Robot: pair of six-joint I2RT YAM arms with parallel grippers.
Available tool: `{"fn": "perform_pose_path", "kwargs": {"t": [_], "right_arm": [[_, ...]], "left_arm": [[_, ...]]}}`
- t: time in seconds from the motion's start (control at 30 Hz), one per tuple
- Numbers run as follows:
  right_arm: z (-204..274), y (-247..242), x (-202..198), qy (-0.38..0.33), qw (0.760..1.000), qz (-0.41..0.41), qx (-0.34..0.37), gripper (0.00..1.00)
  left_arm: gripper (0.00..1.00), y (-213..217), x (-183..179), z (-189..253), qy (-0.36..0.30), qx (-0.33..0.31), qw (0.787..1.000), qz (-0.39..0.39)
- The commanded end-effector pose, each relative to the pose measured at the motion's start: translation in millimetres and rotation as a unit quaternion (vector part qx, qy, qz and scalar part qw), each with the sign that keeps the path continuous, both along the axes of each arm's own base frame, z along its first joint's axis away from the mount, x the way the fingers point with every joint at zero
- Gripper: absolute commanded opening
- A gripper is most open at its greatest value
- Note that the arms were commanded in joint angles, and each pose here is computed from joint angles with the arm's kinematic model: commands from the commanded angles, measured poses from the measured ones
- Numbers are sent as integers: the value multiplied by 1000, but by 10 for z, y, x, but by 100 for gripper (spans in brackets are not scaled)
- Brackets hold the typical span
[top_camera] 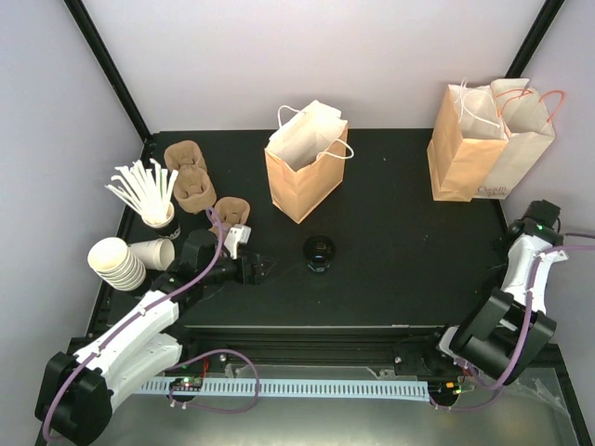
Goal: Pack the takeout coffee
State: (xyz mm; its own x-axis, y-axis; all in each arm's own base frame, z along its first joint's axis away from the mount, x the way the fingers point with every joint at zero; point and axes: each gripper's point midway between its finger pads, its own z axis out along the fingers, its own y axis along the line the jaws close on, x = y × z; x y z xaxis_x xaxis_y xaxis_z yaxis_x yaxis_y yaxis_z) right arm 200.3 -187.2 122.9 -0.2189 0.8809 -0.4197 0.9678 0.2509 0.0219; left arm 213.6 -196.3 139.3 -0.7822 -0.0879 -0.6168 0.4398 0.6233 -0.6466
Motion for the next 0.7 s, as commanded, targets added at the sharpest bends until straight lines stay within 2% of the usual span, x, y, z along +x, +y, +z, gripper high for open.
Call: {"fn": "perform_pose_path", "kwargs": {"t": [0.0, 0.3, 0.53, 0.67], "right_arm": [[-85, -164, -119, -19, 998, -53, 18, 100], [-26, -181, -228, -16, 997, -74, 10, 100], [-164, -165, -172, -19, 997, -62, 45, 100], [-176, -178, -208, -13, 997, -68, 41, 95]], "left_arm": [[99, -83, -9, 232, -37, -12, 999, -30], [99, -101, 8, 257, -40, -14, 999, -34], [99, -97, 1, 229, -38, -12, 999, -34], [99, -95, 6, 221, -38, -11, 999, -33]]}}
